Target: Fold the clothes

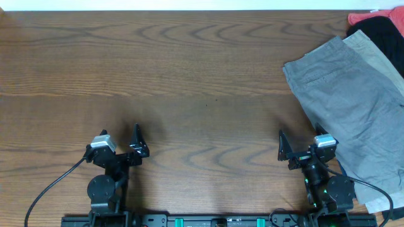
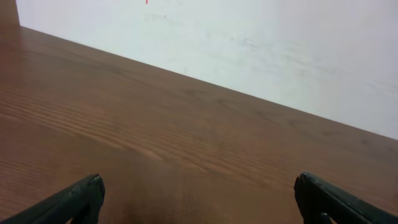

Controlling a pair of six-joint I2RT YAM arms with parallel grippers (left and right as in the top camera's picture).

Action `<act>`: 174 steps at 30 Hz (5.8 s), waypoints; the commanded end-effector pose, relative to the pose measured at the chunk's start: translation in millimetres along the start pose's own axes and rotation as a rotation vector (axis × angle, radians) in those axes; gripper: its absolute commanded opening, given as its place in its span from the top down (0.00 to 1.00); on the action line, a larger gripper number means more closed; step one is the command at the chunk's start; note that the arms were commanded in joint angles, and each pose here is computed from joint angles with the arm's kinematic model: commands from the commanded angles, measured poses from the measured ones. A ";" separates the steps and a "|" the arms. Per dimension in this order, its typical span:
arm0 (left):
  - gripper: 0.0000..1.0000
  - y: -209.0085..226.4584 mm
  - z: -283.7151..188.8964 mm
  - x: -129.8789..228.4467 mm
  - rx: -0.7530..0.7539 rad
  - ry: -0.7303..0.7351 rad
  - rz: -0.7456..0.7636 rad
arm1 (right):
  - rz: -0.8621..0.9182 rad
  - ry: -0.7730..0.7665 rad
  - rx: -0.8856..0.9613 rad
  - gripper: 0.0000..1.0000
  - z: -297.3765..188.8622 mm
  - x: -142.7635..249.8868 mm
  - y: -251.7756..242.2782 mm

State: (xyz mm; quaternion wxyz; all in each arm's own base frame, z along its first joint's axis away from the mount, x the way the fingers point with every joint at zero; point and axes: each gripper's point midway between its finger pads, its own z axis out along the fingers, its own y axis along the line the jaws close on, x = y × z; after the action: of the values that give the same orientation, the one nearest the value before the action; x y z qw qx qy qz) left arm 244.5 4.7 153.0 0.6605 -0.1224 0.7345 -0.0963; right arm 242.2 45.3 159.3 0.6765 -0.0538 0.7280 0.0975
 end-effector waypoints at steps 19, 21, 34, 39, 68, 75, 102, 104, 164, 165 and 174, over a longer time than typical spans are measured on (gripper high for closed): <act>0.02 6.0 1.2 14.4 -0.021 0.038 -0.002 | 0.366 0.078 -0.379 0.01 -12.7 0.1 64.4; 0.02 6.0 1.2 14.4 -0.021 0.038 -0.002 | 0.489 0.144 -0.499 0.01 -22.4 1.6 84.4; 0.02 6.0 1.2 14.4 -0.021 0.038 -0.002 | 0.796 0.208 -0.533 0.01 -26.3 -7.8 90.9; 0.02 6.0 1.2 14.4 -0.021 0.038 -0.002 | 0.724 -0.027 -0.631 0.01 -36.9 -66.7 93.0; 0.02 6.0 1.2 14.4 -0.021 0.038 -0.002 | -0.041 0.891 0.337 0.01 119.6 -75.4 -60.5; 0.02 6.0 1.2 14.4 -0.021 0.038 -0.002 | -0.109 0.947 0.279 0.01 170.1 -50.8 -63.4; 0.02 6.0 1.2 14.4 -0.021 0.038 -0.002 | -0.288 1.155 0.257 0.24 245.0 131.4 -100.6; 0.02 6.0 1.2 14.4 -0.021 0.038 -0.002 | -0.285 1.162 0.261 0.25 245.0 137.0 -103.5; 0.02 6.0 1.2 14.4 -0.021 0.038 -0.002 | -0.142 0.937 -0.560 0.99 153.7 5.5 314.5; 0.02 6.0 1.2 14.4 -0.021 0.038 -0.002 | -0.145 0.941 -0.552 0.98 150.6 6.6 317.0; 0.02 6.0 1.2 14.4 -0.021 0.038 -0.002 | -0.051 0.992 -0.694 0.62 115.7 -16.4 335.6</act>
State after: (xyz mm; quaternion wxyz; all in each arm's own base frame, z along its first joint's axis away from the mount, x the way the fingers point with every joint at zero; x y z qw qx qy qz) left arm 244.5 4.7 153.0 0.6605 -0.1224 0.7345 -0.0963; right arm 293.5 396.8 155.4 0.1931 -0.3320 0.8927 0.2359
